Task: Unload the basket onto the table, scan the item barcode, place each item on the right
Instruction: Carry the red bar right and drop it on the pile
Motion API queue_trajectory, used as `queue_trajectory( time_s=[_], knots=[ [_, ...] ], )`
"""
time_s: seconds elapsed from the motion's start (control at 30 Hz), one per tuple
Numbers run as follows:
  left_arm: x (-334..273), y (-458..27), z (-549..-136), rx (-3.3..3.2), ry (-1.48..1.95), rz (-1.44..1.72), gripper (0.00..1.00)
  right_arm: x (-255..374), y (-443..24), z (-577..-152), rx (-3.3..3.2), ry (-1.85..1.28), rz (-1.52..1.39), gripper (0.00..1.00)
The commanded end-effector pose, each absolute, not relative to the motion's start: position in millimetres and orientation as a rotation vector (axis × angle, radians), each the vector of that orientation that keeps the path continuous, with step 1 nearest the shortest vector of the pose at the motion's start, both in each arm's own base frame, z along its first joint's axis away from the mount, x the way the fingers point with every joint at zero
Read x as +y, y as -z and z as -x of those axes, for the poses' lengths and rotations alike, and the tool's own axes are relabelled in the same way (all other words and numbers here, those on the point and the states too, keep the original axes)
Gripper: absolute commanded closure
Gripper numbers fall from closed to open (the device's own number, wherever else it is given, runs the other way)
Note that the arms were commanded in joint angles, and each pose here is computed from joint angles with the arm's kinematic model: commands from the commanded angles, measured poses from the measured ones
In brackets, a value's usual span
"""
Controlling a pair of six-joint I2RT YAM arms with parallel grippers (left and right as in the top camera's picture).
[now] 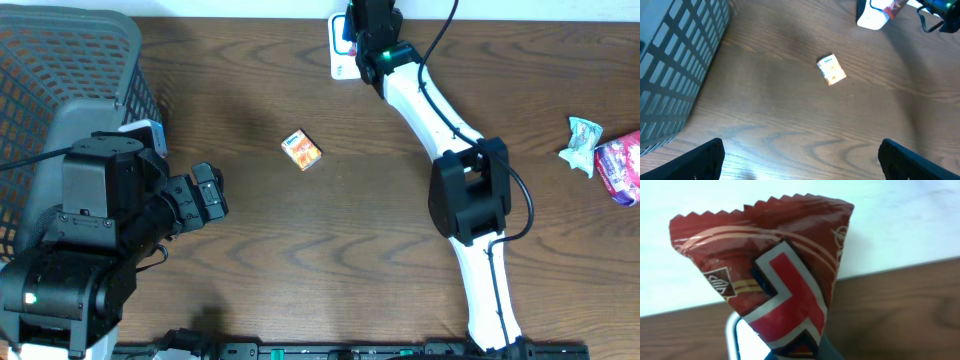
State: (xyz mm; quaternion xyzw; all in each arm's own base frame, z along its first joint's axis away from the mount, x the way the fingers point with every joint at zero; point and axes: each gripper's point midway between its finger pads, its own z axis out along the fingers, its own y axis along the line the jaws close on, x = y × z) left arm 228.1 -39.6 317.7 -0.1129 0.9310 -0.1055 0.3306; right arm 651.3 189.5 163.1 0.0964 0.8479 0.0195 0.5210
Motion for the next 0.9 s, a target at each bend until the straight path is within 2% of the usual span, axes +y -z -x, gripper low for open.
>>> queue_trajectory(
  time_s=[0.0, 0.17, 0.4, 0.57, 0.77, 0.87],
  knots=[
    [-37, -318, -228, 2.432, 0.258, 0.295, 0.02, 136, -239, -638, 1.936, 0.106, -0.33, 0.99],
    [-37, -318, -228, 2.432, 0.258, 0.295, 0.02, 21, -231, -592, 2.147, 0.532, -0.338, 0.99],
    [-37, -318, -228, 2.432, 0.258, 0.295, 0.02, -107, -189, -522, 2.432, 0.839, -0.499, 0.99],
    [-37, -318, -228, 2.432, 0.258, 0.295, 0.02, -190, -177, -474, 2.53, 0.931, -0.702, 0.99],
    [-37, -318, -228, 2.432, 0.258, 0.295, 0.02, -249, -171, -448, 2.522, 0.886, -0.897, 0.98],
    [-37, -318, -228, 2.432, 0.258, 0.295, 0.02, -261, -163, -450, 2.52, 0.731, -0.954, 0.83]
  ],
)
